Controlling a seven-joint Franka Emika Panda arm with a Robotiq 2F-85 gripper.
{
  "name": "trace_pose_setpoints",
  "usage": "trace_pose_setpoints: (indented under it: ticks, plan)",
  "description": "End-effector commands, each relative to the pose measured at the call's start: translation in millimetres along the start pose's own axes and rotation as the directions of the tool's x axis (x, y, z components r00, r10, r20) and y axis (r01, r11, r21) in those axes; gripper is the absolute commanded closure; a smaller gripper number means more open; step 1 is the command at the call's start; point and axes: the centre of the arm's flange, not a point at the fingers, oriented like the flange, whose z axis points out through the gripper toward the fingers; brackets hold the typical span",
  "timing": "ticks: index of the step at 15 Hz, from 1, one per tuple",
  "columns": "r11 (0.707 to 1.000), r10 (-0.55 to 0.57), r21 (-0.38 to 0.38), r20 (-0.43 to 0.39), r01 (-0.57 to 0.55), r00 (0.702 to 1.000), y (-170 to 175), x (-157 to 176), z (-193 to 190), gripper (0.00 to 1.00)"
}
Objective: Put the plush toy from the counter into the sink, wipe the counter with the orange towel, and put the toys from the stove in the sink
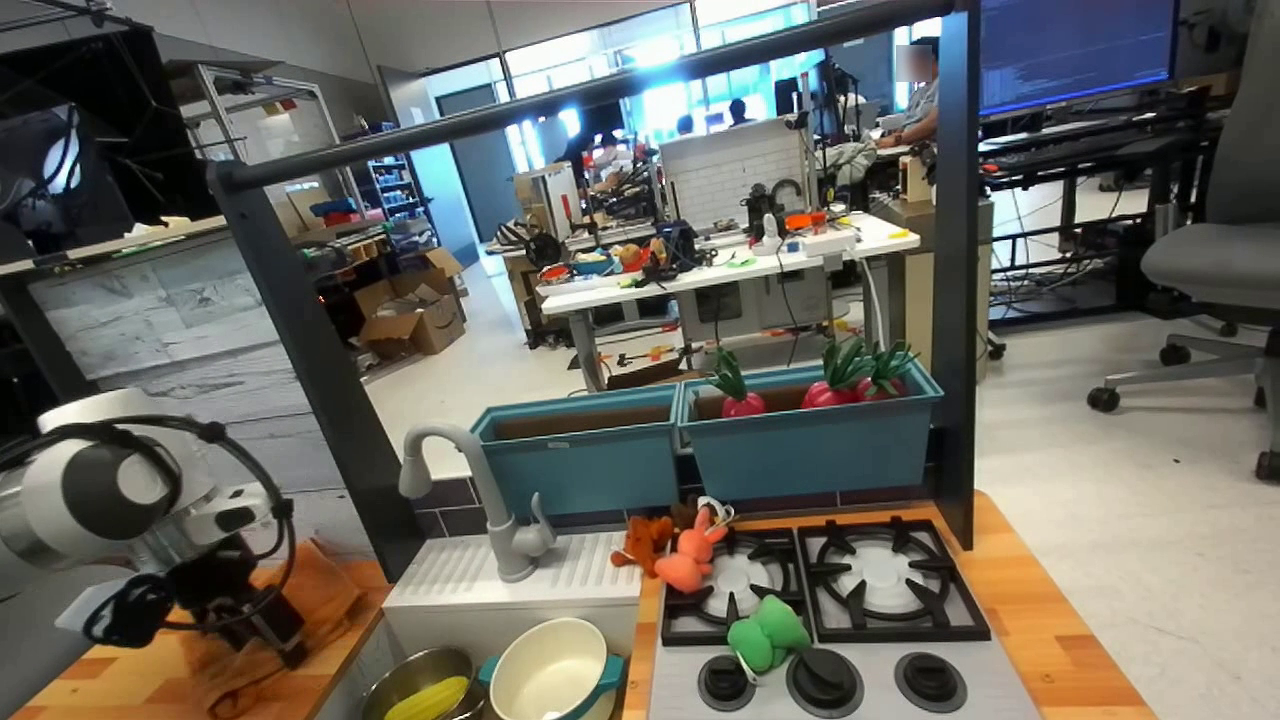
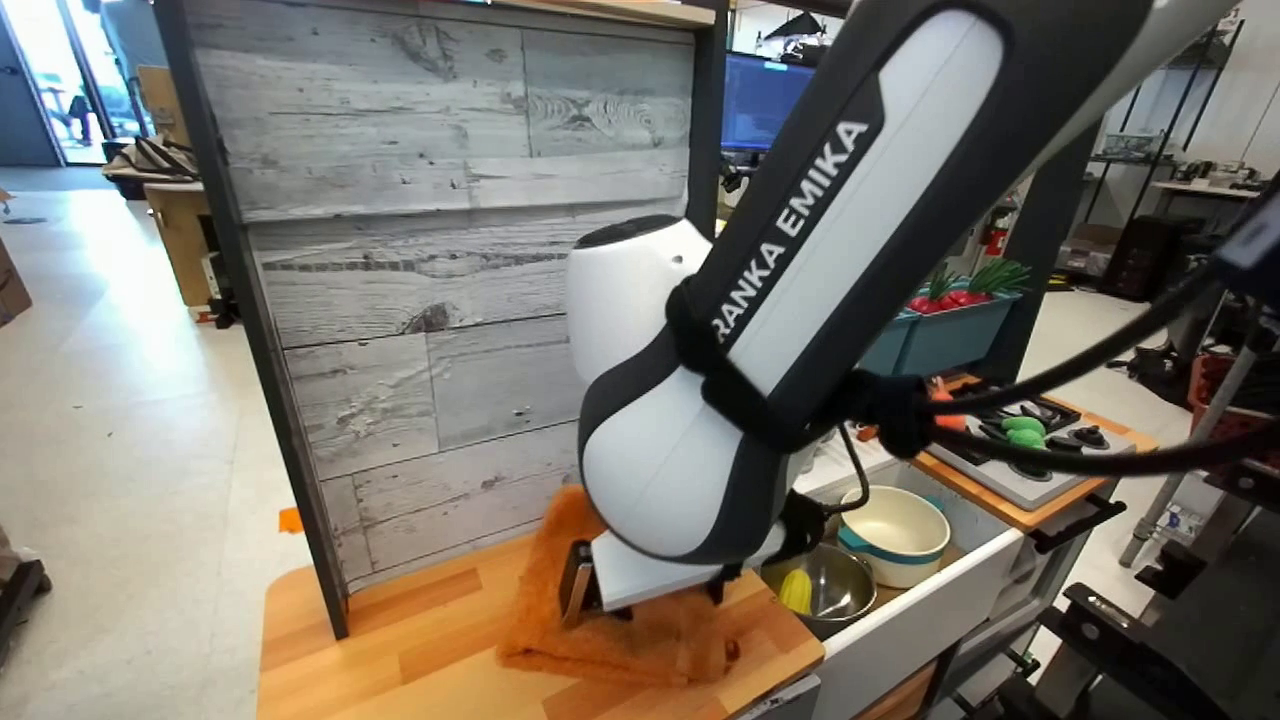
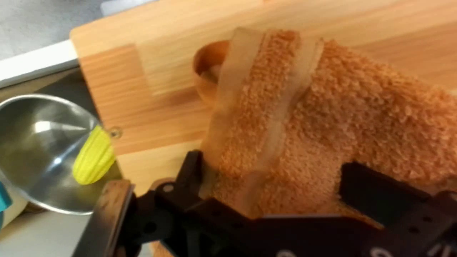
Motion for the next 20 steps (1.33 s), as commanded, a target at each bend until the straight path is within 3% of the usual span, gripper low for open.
trace_pose_setpoints:
  ticks: [1, 4, 6, 8, 11, 13, 15, 17, 20]
  plan:
    - [0.982, -0.182, 0.065, 0.042, 0.18, 0.982, -77.7, -53.9, 11.0, 0.0]
    - [0.946, -0.304, 0.139, 0.055, 0.294, 0.951, -132.6, -89.5, 1.4, 0.0]
    - [0.943, -0.313, 0.138, 0.053, 0.304, 0.948, -140.0, -90.2, -3.3, 0.0]
    - [0.96, -0.273, 0.086, 0.052, 0.268, 0.961, -118.1, -76.6, -9.7, 0.0]
    - [0.983, -0.169, -0.059, 0.068, 0.173, 0.983, -49.7, -46.7, -24.6, 0.0]
    - [0.991, -0.09, -0.093, 0.068, 0.097, 0.994, -3.3, -26.4, -42.2, 0.0]
    - [0.994, -0.046, -0.096, 0.07, 0.052, 0.997, 20.7, -12.3, -51.4, 0.0]
    - [0.993, -0.06, -0.094, 0.077, 0.067, 0.995, 20.3, -3.4, -45.0, 0.0]
    - [0.988, -0.145, -0.03, 0.115, 0.149, 0.983, -14.4, -12.9, -24.7, 0.0]
